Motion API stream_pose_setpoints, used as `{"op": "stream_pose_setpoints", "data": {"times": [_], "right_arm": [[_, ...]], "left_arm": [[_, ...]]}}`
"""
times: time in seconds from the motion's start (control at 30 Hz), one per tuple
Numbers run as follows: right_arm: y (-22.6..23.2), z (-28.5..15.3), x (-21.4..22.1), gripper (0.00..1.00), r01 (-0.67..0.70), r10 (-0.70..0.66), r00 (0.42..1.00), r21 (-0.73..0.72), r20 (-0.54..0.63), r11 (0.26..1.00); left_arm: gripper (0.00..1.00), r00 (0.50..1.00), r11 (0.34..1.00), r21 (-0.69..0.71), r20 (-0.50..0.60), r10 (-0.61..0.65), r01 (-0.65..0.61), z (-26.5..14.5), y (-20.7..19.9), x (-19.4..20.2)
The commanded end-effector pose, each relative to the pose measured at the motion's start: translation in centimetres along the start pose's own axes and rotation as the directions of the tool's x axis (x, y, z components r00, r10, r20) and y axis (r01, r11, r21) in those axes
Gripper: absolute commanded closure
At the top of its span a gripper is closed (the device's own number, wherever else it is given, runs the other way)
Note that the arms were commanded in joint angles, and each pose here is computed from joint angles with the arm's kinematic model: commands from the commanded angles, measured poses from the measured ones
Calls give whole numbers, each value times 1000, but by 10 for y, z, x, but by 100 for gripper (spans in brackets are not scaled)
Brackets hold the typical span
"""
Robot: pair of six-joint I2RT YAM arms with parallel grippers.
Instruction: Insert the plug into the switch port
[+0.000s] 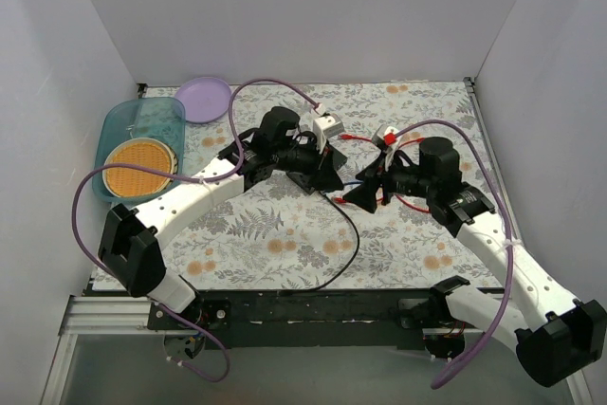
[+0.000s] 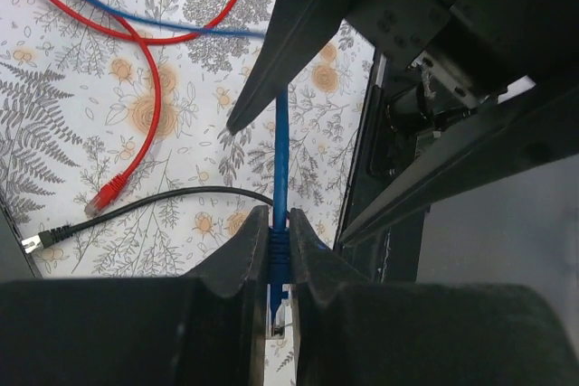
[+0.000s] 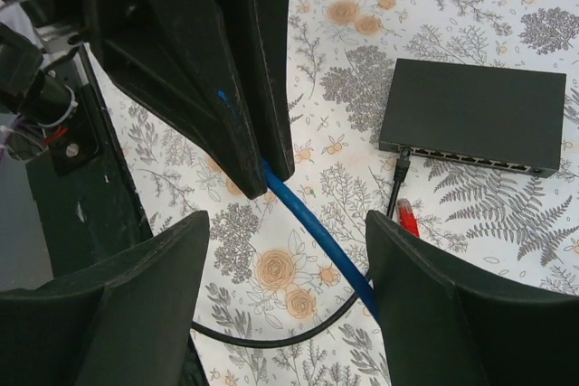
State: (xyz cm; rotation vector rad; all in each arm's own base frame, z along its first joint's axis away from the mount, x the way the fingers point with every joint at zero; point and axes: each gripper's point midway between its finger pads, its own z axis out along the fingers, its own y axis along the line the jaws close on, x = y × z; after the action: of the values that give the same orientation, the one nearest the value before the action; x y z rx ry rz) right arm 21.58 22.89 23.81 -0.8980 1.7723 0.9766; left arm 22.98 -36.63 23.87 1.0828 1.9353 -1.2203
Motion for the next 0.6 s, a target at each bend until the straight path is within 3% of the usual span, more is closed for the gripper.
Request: {"op": "stream_pose_setpoints", "data": {"times": [0.0, 0.1, 0.13, 0.3, 0.4, 0.43, 0.47, 0.57], "right_arm": [[-1, 5, -14, 24, 90, -87, 996, 95, -27, 991], [-1, 5, -15, 27, 107, -103, 994, 117, -35, 987], [0, 4, -16, 34, 109, -105, 994, 116, -36, 987], [-4, 6, -9, 47, 114, -106, 992, 135, -70, 984], [-1, 8, -10, 72, 112, -104, 992, 119, -72, 987], [-1, 8, -9, 89, 110, -101, 992, 117, -79, 987], [-1, 8, -10, 97, 109, -100, 992, 118, -80, 987], [-3, 8, -10, 99, 108, -96, 991, 135, -89, 985]], "left_arm": [[100, 998, 998, 43, 47, 49, -51, -16, -23, -23], [100, 998, 998, 39, 45, 50, -52, -17, -23, -22], [100, 997, 998, 35, 51, 55, -57, -19, -23, -23], [100, 995, 995, 58, 64, 73, -76, -26, -33, -28], [100, 994, 994, 65, 77, 83, -88, -30, -39, -33], [100, 993, 994, 65, 82, 86, -92, -32, -40, -34], [100, 992, 993, 67, 90, 93, -99, -34, -43, -35], [100, 989, 994, 37, 110, 100, -104, -37, -40, -39]]}}
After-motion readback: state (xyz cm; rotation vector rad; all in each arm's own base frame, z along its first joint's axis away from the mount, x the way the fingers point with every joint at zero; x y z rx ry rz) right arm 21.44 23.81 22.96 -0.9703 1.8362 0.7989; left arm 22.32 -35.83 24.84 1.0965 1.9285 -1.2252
